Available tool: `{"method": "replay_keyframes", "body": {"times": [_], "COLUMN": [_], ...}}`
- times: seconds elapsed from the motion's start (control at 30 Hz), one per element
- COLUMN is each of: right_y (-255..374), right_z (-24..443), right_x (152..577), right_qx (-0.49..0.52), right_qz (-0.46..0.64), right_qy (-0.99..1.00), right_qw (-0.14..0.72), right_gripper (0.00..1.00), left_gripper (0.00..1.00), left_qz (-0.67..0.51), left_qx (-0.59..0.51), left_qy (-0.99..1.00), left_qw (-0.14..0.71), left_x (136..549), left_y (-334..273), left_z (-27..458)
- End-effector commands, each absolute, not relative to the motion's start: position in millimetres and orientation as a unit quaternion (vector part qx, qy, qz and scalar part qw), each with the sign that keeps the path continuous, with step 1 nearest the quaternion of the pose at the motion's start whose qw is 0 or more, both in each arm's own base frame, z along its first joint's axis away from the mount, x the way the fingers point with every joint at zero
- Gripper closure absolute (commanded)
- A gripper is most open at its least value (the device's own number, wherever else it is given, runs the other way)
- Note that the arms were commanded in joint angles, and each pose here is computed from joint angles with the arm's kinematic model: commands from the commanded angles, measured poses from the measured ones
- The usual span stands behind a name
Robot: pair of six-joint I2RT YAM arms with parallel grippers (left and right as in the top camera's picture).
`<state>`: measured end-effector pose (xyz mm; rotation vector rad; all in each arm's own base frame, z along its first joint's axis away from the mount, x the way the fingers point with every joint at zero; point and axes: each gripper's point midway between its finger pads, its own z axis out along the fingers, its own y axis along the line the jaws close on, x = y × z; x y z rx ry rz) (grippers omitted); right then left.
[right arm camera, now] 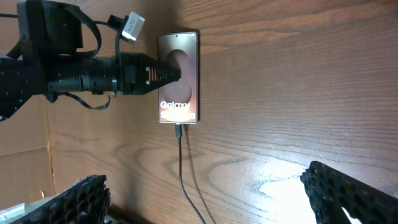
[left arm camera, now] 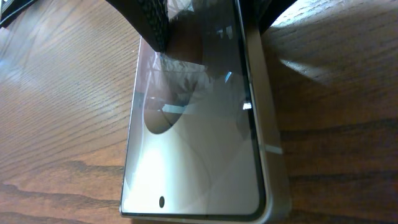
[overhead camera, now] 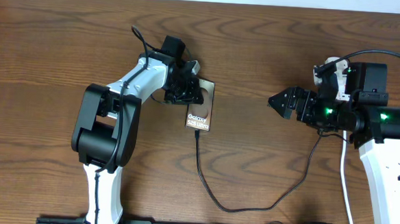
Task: Plug charger to phone and switch on socket
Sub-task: 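Lower the plugged phone flat onto the table with the left gripper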
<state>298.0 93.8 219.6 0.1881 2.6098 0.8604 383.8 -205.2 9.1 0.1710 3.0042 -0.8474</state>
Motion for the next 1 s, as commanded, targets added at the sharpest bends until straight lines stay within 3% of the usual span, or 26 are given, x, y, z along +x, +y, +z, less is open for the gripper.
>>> {"method": "replay_keyframes", "body": {"times": [0.0,0.07,0.5,0.97], "right_y": [91,89,84,80], "right_z": [226,224,220,215], "right_x": [300,300,297,293], "right_qx": [0.057,0.06,0.068,0.074], "right_qz": [0.3,0.294,0.279,0.266], "right_qy": [0.93,0.932,0.937,0.942], "right_qw": [0.207,0.205,0.198,0.189], "right_gripper": [0.01,0.01,0.01,0.01], "left_gripper": [0.68,0.62,0.56,0.37], "left_qz": [-0.192,-0.178,-0.151,-0.094], "left_qx": [0.05,0.049,0.047,0.039], "left_qy": [0.98,0.983,0.987,0.993], "left_qw": [-0.009,-0.009,-0.006,0.067], "left_x": [377,376,378,395], "left_y": [-177,-173,-163,-131], "left_z": [-23,-25,-24,33]}}
